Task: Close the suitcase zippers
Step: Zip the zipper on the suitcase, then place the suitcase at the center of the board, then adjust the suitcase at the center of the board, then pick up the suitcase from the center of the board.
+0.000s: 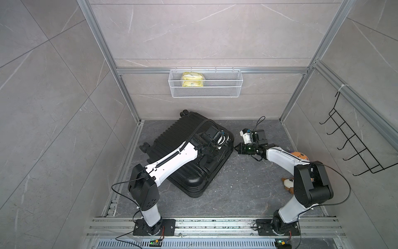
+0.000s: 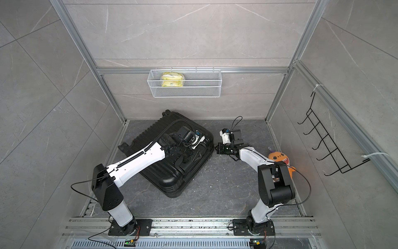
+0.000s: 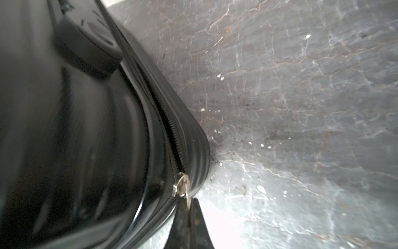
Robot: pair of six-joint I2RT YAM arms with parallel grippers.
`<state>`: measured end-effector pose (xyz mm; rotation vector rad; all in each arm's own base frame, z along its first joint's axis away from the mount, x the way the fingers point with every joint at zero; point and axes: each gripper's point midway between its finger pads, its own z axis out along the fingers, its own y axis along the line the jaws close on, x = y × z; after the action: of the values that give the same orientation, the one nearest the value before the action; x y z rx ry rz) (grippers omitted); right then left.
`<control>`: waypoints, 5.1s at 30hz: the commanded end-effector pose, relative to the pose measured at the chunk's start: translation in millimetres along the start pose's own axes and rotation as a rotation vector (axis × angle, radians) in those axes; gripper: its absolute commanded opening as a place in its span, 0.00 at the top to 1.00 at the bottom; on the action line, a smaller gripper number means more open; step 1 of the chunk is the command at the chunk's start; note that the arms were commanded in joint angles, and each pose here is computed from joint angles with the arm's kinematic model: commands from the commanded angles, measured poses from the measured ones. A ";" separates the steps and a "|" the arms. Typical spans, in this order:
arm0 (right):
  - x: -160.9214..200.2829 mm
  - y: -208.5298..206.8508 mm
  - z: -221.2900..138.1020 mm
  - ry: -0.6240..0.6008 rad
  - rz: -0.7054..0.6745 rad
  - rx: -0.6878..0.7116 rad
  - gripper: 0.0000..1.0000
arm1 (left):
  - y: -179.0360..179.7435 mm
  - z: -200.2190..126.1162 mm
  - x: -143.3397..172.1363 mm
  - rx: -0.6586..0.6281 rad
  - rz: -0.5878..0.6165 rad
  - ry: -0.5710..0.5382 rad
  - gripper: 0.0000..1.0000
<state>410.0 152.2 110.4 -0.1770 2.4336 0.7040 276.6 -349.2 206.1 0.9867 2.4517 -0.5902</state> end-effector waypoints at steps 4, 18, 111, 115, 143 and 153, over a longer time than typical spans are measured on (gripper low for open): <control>6.3 -120.0 -35.9 0.000 0.008 0.450 1.00 | -24.7 -60.7 44.8 0.193 0.148 0.084 1.00; 14.3 -117.8 -48.3 -0.023 -0.063 0.442 1.00 | 7.3 -92.0 91.8 0.316 0.082 0.170 1.00; 129.7 187.2 -18.9 -0.049 -0.595 0.010 1.00 | 109.9 -133.2 113.9 -0.567 -0.696 -0.432 0.26; 129.1 205.1 -13.7 -0.060 -0.609 -0.011 1.00 | 130.3 -175.4 132.6 -0.726 -1.036 -0.554 0.25; 131.1 215.7 -10.7 -0.070 -0.628 0.007 1.00 | 162.5 -151.6 144.9 -0.639 -1.594 -0.434 0.24; 129.9 215.7 -11.7 -0.078 -0.631 0.011 1.00 | 161.9 -111.0 153.9 -0.606 -1.643 -0.285 0.37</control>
<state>233.5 323.5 121.7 -0.8899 2.1652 0.3650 265.4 -95.4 186.4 -1.3724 2.3352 -0.2564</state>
